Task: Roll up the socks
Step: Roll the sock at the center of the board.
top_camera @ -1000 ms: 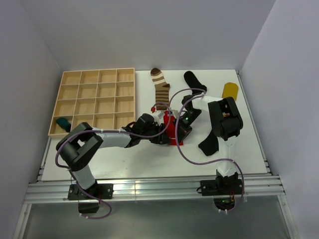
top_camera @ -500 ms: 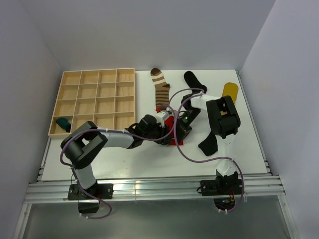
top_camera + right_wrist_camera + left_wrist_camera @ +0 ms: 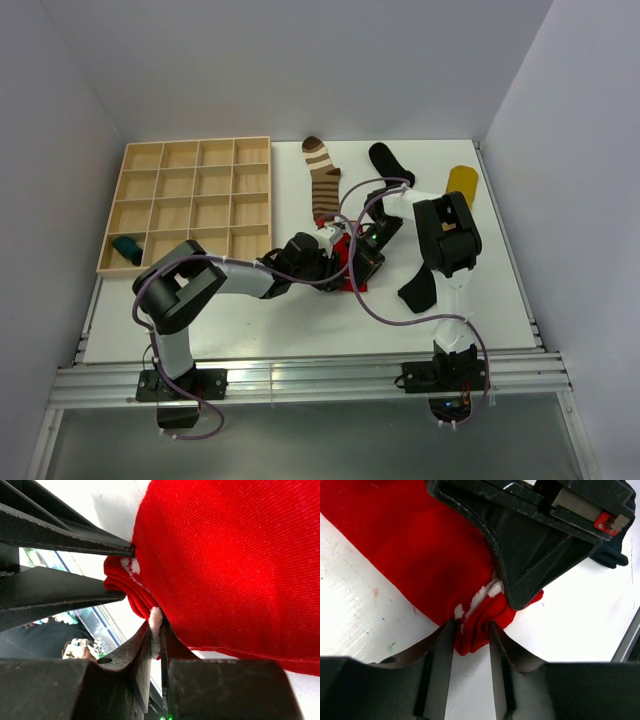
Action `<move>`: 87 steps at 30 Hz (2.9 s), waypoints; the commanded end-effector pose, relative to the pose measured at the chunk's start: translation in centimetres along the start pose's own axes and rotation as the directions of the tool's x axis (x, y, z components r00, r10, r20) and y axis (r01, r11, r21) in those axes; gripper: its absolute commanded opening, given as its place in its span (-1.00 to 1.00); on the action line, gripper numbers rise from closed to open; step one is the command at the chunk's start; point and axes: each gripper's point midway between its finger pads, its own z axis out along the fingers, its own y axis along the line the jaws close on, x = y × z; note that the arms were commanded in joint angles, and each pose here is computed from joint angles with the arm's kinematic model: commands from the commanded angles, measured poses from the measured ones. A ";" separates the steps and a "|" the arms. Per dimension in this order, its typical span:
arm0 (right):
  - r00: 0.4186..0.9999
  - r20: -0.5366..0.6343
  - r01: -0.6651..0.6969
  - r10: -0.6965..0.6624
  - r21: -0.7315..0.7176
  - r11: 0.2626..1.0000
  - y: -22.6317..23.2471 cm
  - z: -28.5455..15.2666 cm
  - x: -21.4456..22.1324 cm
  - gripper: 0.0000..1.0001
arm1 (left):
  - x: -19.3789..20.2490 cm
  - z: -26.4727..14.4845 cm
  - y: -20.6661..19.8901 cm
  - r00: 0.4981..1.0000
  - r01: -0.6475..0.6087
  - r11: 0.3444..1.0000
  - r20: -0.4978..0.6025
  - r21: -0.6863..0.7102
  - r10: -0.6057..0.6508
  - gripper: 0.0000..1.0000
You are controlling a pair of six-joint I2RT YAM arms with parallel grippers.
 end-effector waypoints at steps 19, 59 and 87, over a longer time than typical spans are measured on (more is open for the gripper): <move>0.973 0.155 0.134 -0.173 0.233 0.963 -2.0 -1.7 -1.2 -0.28 | 5.3 -2.2 0.2 0.919 0.297 0.955 -0.266 -0.016 -0.291 -0.99; 0.400 -0.045 0.759 -0.916 0.577 0.303 9.0 3.0 1.2 -0.09 | 9.2 -6.8 2.2 0.673 0.524 0.844 -0.553 -0.112 -0.491 -0.99; 0.400 -0.237 0.762 -0.885 0.622 0.178 7.5 6.0 -0.2 -0.17 | 9.0 -7.0 2.0 0.679 0.509 0.857 -0.574 -0.082 -0.458 -0.99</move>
